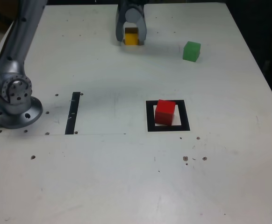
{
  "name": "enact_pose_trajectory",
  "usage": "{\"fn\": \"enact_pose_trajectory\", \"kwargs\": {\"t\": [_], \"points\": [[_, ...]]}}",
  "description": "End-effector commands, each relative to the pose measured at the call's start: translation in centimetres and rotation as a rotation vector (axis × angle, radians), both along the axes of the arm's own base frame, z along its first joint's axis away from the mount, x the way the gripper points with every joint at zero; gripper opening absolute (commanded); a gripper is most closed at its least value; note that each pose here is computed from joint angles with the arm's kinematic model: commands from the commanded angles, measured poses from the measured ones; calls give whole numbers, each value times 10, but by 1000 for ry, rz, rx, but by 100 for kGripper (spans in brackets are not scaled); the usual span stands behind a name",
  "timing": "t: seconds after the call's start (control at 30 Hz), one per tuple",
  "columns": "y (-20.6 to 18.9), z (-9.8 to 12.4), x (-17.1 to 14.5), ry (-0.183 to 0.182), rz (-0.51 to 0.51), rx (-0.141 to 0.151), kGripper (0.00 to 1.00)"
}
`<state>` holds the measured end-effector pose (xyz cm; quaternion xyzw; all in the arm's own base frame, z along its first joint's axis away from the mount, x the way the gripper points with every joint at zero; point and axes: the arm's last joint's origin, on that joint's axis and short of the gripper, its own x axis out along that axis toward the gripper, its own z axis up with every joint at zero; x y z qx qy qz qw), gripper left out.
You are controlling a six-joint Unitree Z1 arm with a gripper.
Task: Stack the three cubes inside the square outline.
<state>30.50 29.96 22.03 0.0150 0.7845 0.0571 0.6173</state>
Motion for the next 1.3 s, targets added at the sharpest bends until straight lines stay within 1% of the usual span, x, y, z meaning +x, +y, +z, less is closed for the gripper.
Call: {"fn": "enact_pose_trajectory", "kwargs": {"t": [0.0, 0.2, 0.3, 0.37, 0.43, 0.53, 0.63, 0.77, 0.87, 0.97, 1.1, 1.27], "points": [[1, -4, 3, -3, -6, -11, 42], [1, -7, 7, -33, -27, -30, 31], [-3, -3, 9, -49, -38, -26, 29], [-7, 5, 10, -62, -47, -16, 28], [-16, 18, 9, -80, -59, 0, 27], [-40, 49, 7, -112, -84, 28, 26], [-73, 80, 3, -137, -115, 47, 26], [-130, 112, -1, -154, -166, 53, 26], [-176, 126, -2, -157, -210, 46, 26], [-219, 130, 2, -155, -253, 29, 26], [-271, 123, 13, -146, -304, 5, 26], [-318, 108, 27, -124, -346, -1, 26]]}}
